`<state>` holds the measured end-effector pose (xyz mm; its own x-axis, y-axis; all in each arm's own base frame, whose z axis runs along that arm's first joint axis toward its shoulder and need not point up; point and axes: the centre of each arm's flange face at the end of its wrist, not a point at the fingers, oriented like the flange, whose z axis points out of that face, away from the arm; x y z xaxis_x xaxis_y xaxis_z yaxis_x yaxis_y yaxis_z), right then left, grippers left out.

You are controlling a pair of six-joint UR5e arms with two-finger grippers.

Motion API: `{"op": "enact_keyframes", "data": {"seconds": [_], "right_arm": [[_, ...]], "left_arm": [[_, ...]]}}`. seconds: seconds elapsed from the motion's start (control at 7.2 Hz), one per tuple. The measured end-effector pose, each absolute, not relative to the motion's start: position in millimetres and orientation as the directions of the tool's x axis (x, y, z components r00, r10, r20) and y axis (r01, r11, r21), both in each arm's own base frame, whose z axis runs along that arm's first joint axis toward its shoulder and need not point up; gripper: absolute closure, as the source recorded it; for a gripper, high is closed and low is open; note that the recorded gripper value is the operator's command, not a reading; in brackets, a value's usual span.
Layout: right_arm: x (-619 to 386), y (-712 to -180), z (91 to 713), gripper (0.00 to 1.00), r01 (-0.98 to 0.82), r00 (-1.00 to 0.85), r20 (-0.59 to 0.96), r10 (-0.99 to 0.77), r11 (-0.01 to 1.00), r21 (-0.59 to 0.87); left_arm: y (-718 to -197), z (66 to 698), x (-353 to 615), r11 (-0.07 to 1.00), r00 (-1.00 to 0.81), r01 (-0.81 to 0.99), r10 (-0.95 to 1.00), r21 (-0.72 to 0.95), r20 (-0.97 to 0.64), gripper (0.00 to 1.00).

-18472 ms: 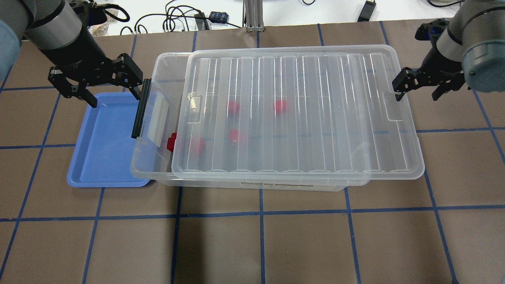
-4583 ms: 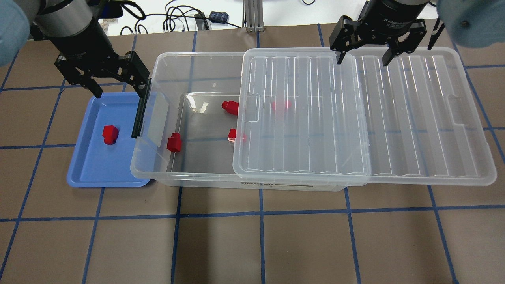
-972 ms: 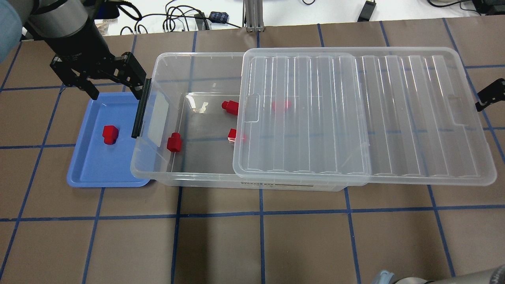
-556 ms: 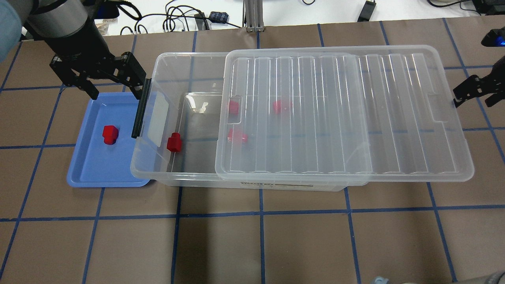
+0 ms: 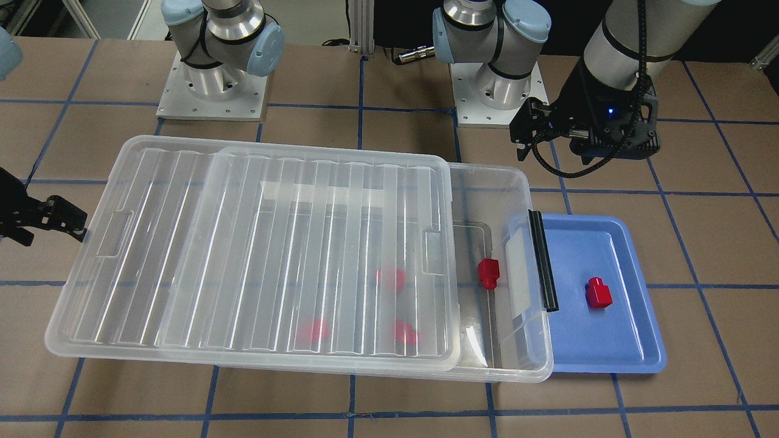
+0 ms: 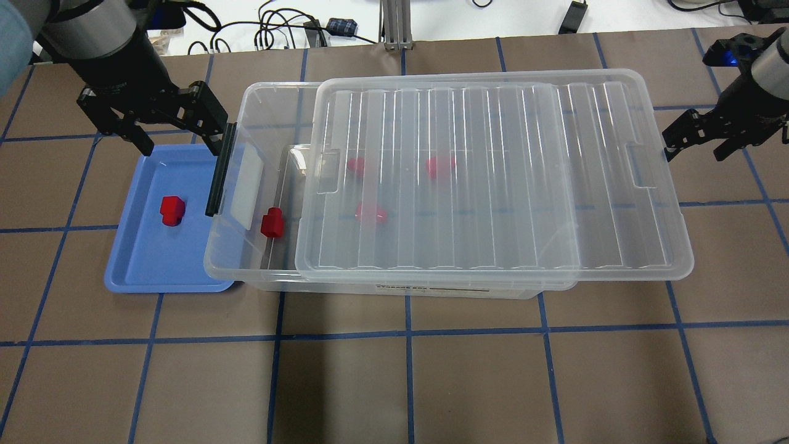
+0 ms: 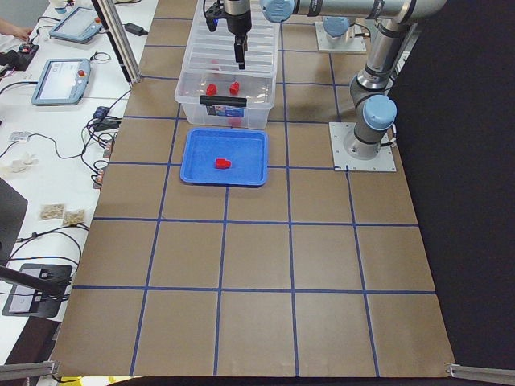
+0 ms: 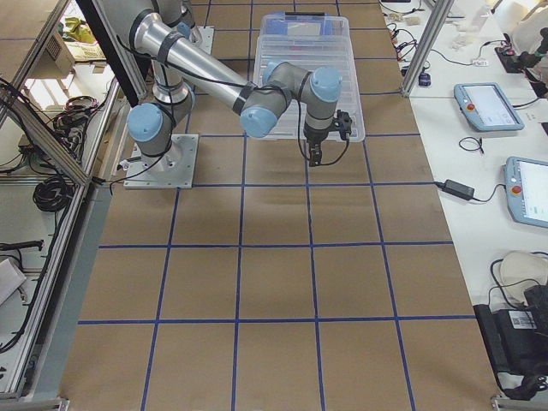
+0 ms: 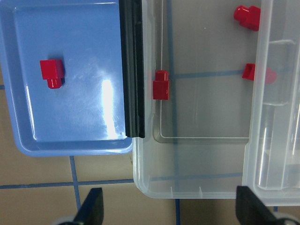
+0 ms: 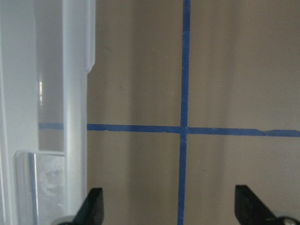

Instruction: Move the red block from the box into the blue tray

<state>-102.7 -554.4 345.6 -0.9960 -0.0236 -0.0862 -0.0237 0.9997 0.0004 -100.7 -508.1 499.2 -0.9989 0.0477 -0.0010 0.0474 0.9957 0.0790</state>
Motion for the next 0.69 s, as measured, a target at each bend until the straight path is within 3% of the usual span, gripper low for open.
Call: {"op": "enact_keyframes", "data": {"seconds": [0.69], "right_arm": [[-17.8,-565.0,346.8,0.0,0.011,-0.996,-0.092,0.011,1.0,0.002]], "left_arm": [[-507.2,499.7,-100.8,0.996,-0.999,0.047,0.047,0.078,-0.001,0.0]]}}
